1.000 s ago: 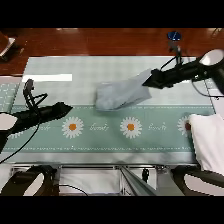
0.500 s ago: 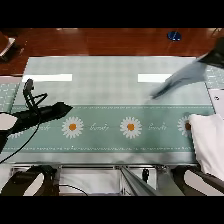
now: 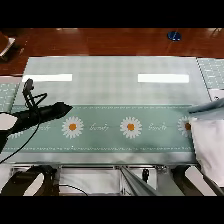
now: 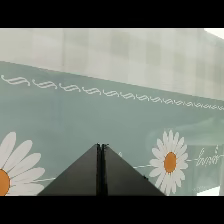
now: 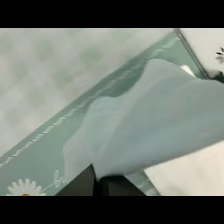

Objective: Fold the shirts.

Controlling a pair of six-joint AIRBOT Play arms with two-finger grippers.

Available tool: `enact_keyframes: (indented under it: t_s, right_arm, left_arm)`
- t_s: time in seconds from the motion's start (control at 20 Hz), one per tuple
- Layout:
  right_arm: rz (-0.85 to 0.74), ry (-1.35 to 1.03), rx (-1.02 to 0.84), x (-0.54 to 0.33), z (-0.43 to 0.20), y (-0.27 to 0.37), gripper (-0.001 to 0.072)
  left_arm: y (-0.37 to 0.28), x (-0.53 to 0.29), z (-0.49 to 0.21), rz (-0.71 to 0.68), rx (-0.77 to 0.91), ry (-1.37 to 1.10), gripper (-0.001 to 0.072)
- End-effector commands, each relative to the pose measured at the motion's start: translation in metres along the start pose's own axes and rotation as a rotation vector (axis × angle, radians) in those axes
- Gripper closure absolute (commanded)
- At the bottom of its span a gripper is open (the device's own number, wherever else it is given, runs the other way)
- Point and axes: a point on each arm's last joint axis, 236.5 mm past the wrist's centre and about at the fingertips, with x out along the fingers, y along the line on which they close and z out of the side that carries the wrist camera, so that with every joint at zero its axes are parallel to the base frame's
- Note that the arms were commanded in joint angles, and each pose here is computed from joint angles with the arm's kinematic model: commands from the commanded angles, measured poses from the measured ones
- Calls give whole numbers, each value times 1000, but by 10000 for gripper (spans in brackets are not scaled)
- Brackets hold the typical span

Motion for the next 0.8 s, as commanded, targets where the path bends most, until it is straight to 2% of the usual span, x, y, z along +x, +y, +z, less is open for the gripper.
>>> enact_keyframes:
  t_s: [0.0, 0.15, 0.3, 0.35, 0.4, 0.5, 0.65, 0.7, 0.75]
  right_arm:
    - [-217, 17, 166, -11, -44, -69, 695]
    - [-440, 92, 309, -4, -109, -124, 694]
    - [-469, 234, 316, 28, -156, -136, 692]
    - [-467, 275, 328, 39, -166, -138, 572]
    - [-453, 304, 332, 48, -171, -136, 310]
    - [-441, 285, 286, 56, -158, -136, 308]
    - [-422, 132, 206, 53, -91, -129, 327]
    - [-370, 71, 161, 53, -62, -113, 399]
    - [-273, 11, 106, 56, -30, -83, 516]
  left_arm:
    - [1, 0, 6, 5, 0, -27, 693]
    - [1, 0, 5, 4, 0, -19, 693]
    - [1, 0, 2, 2, 0, -10, 693]
    - [1, 0, 2, 3, 11, -10, 693]
    - [1, 0, 3, 4, 50, -13, 693]
    - [3, -2, 12, 11, 100, -43, 693]
    - [-12, -20, 55, 3, 120, -154, 693]
    - [-27, -30, 75, -12, 144, -197, 693]
    - [-44, -41, 95, -32, 173, -237, 694]
